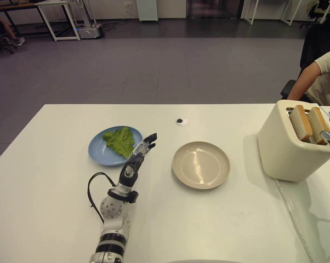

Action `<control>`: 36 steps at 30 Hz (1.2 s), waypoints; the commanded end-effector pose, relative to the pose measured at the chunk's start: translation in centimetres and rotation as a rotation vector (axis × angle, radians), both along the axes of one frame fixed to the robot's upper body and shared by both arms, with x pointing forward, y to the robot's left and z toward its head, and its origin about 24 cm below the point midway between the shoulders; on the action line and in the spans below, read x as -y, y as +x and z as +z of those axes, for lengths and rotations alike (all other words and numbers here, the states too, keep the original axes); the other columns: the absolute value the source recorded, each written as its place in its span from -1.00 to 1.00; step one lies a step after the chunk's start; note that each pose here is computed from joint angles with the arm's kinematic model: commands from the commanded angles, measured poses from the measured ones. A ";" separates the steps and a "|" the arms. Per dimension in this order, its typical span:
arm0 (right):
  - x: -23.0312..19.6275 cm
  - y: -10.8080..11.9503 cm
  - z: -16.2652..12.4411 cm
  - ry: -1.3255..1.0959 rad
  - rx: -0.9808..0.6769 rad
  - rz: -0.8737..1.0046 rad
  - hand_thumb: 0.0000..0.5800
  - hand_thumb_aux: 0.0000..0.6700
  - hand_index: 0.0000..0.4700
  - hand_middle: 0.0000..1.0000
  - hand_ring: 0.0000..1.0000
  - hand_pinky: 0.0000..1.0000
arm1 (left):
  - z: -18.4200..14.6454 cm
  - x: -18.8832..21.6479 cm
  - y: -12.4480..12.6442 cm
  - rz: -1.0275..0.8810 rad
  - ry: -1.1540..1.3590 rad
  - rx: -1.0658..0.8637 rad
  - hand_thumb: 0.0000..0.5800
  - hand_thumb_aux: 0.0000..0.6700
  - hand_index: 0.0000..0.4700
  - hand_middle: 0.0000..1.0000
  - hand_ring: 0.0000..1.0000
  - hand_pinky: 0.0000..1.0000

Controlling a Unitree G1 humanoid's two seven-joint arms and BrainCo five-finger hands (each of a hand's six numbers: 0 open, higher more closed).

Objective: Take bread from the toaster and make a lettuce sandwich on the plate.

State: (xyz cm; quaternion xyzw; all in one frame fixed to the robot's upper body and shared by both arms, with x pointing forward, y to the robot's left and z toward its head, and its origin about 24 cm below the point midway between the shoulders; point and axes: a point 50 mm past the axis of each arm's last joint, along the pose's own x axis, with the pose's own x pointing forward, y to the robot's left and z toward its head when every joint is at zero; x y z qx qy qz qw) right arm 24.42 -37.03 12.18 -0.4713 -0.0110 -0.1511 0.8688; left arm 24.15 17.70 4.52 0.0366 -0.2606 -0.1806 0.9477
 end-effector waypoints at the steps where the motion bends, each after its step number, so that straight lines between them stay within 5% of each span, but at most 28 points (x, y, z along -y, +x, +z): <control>1: -0.3 0.4 -0.3 0.009 -0.012 0.014 -0.50 -0.73 -0.73 -1.00 -1.00 -1.00 | -0.1 -0.1 -0.2 -0.005 0.020 -0.009 -1.00 -1.00 -1.00 -1.00 -1.00 -1.00; 2: -0.4 0.4 -0.3 0.011 -0.010 0.017 -0.16 -0.52 -0.52 -1.00 -1.00 -1.00 | -0.1 -0.1 -0.2 -0.005 0.020 -0.009 -1.00 -1.00 -1.00 -1.00 -1.00 -1.00; 4: -0.6 0.6 -0.3 0.012 -0.007 0.025 0.06 -0.37 -0.37 -1.00 -1.00 -1.00 | -0.2 -0.1 -0.3 -0.004 0.022 -0.009 -1.00 -1.00 -1.00 -1.00 -1.00 -1.00; 5: -0.7 0.6 -0.3 0.013 -0.005 0.029 0.51 0.01 0.01 -1.00 -1.00 -1.00 | -0.2 -0.1 -0.3 -0.004 0.022 -0.008 -1.00 -1.00 -1.00 -1.00 -1.00 -1.00; 9: -0.9 0.7 -0.3 0.015 0.002 0.037 0.74 0.28 0.28 -1.00 -1.00 -1.00 | -0.2 -0.2 -0.3 -0.004 0.022 -0.007 -1.00 -1.00 -1.00 -1.00 -1.00 -1.00; 15: -1.0 0.8 0.4 0.012 0.033 0.042 1.00 1.00 1.00 -1.00 -1.00 -1.00 | -0.2 -0.2 -0.4 -0.002 0.024 -0.005 -1.00 -1.00 -1.00 -1.00 -1.00 -1.00; 21: -1.1 1.3 3.2 0.073 0.154 0.060 1.00 1.00 1.00 -1.00 -1.00 -1.00 | -0.2 -0.3 -0.5 0.003 0.028 -0.002 -1.00 -1.00 -1.00 -1.00 -1.00 -1.00; 29: -4.1 2.0 13.2 0.137 0.501 0.285 1.00 1.00 1.00 -1.00 -1.00 -1.00 | -0.3 -0.3 -0.4 0.012 0.027 -0.003 -1.00 -1.00 -1.00 -1.00 -1.00 -1.00; 36: -15.3 2.9 11.6 -0.030 0.400 0.756 1.00 1.00 1.00 -1.00 -1.00 -1.00 | -0.3 -0.1 -0.1 0.006 0.024 -0.004 -1.00 -1.00 -1.00 -1.00 -1.00 -1.00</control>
